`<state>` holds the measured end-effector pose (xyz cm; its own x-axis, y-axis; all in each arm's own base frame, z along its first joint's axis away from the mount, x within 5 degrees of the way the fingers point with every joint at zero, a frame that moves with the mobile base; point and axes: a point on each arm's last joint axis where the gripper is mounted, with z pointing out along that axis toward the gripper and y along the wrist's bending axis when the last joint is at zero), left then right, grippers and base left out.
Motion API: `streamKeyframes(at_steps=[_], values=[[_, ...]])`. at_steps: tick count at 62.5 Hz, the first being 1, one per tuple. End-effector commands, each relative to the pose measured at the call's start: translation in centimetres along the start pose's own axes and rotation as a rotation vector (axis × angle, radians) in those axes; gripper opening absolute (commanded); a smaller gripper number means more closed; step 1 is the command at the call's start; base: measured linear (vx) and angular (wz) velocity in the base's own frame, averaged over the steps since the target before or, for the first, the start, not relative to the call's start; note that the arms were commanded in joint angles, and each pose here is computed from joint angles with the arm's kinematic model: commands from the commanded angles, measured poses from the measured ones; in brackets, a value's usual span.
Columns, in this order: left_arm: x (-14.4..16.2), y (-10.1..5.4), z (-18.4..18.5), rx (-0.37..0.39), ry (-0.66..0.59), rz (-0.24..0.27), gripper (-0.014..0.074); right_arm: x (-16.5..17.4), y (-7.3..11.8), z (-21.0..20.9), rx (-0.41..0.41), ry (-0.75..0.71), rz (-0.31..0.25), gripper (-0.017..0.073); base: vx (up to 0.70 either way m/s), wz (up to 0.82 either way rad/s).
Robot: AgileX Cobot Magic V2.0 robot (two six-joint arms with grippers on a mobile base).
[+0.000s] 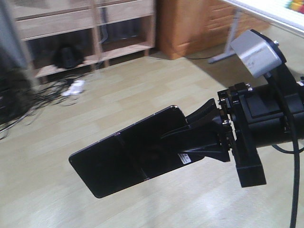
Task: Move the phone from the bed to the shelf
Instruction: 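Turn the base toward the white desk, keeping the phone held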
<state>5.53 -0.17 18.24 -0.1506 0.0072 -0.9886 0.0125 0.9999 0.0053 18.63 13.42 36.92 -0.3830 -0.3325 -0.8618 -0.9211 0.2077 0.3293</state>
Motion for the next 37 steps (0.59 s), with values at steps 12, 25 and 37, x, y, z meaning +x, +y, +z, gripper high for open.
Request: streamKeyframes(at_steps=[12,25,37], values=[[-0.62,0.06,-0.05,-0.005,-0.072,-0.009,0.0001,-1.20,1.71,-0.69,-0.090,-0.072,-0.015,-0.0004,0.20,-0.56],[-0.62,0.06,-0.05,-0.005,-0.072,-0.009,0.0001,-1.20,1.71,-0.69,-0.090,-0.072,-0.015,-0.0004,0.20,-0.55],[-0.62,0.06,-0.05,-0.005,-0.072,-0.009,0.0001,-1.20,1.71,-0.69,-0.090,-0.072,-0.015,-0.0004,0.19,-0.54]])
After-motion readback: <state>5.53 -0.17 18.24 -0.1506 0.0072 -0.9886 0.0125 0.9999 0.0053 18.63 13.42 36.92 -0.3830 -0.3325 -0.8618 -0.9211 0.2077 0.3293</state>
